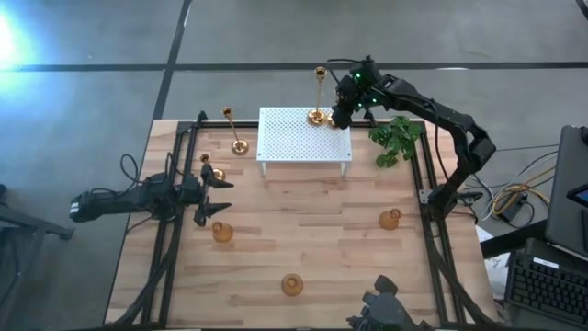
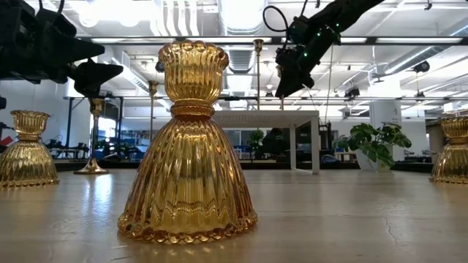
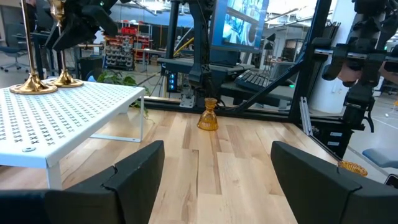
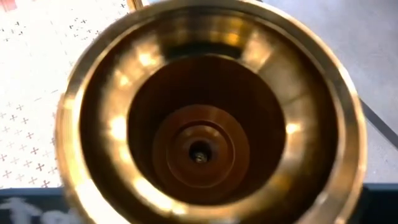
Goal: Pick & Place candle stick holders
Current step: Put the small golden candle holder on the shelf, then put the right orange candle holder on the shelf
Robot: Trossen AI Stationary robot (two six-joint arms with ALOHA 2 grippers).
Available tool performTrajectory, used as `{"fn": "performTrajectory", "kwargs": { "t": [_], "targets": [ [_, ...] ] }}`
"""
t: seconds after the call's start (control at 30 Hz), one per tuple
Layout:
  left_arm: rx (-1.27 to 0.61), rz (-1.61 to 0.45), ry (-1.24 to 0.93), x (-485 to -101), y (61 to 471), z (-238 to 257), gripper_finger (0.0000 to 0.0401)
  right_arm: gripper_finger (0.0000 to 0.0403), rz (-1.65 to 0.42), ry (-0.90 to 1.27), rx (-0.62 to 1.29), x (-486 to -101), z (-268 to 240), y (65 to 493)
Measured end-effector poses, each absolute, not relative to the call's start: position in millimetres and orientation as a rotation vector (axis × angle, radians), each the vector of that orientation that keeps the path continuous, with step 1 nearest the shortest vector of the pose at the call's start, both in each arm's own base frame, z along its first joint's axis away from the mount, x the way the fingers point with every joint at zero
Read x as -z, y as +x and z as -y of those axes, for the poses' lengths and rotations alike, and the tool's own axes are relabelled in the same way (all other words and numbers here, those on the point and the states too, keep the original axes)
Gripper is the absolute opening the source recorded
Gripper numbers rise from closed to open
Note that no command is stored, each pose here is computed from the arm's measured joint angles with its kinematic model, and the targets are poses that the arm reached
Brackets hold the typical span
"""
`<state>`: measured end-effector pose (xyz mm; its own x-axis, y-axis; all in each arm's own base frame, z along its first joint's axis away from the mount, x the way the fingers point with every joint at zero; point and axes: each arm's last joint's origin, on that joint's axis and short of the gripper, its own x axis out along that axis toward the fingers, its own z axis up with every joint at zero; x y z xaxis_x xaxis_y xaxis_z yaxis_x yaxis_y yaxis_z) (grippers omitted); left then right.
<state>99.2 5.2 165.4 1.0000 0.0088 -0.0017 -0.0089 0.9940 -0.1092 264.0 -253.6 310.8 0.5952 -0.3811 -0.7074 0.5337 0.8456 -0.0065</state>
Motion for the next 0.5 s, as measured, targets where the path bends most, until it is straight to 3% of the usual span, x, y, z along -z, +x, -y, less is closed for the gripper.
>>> {"fn": "performTrajectory", "kwargs": {
  "t": [0.5],
  "targets": [
    [-0.009, -0.001, -0.109, -165.4, 99.2, -5.1, 0.0301, 0.022, -0.765, 0.198, 0.55, -312.2, 254.1, 263.8]
  ]
}}
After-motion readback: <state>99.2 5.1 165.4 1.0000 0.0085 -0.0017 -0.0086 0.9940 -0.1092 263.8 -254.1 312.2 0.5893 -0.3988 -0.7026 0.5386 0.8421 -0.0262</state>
